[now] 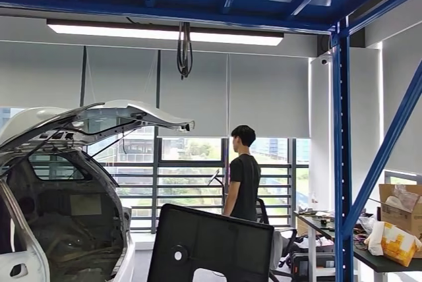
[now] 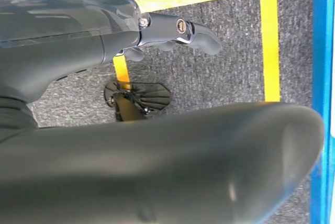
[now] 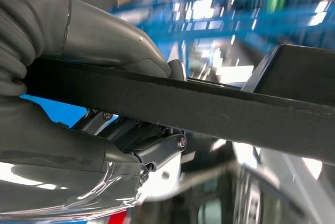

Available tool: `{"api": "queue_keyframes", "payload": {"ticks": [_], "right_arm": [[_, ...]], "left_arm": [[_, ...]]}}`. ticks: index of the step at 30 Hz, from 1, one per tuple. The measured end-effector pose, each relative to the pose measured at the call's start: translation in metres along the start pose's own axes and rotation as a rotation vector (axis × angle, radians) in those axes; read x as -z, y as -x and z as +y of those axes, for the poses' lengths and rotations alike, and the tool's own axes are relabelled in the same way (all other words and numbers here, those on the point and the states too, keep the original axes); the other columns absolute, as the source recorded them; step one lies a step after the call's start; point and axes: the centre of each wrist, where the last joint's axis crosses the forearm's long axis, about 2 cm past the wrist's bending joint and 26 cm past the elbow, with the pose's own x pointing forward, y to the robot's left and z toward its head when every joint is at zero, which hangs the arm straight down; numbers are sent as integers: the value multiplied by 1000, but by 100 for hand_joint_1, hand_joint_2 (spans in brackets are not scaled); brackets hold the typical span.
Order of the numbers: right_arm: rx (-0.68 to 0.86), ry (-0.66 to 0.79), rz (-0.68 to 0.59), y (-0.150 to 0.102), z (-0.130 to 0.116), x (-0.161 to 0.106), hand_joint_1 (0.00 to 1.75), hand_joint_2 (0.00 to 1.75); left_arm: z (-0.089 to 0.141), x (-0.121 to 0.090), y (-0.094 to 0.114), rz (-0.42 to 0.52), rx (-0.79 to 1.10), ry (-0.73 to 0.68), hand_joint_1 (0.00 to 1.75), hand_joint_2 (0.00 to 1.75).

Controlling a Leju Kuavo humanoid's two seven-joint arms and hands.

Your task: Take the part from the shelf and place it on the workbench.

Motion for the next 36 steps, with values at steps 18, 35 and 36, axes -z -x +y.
{"api": "queue_keyframes", "payload": {"ticks": [18,35,36], "right_arm": [[108,-198,75,12,33,10,175,175],[121,-220,88,18,27,9,175,175],[122,-219,92,19,27,8,175,175]], "left_arm": [[6,-1,2,12,11,15,0,175],[25,-11,16,180,16,-26,0,175],[28,-12,17,194,18,-33,0,175]]}}
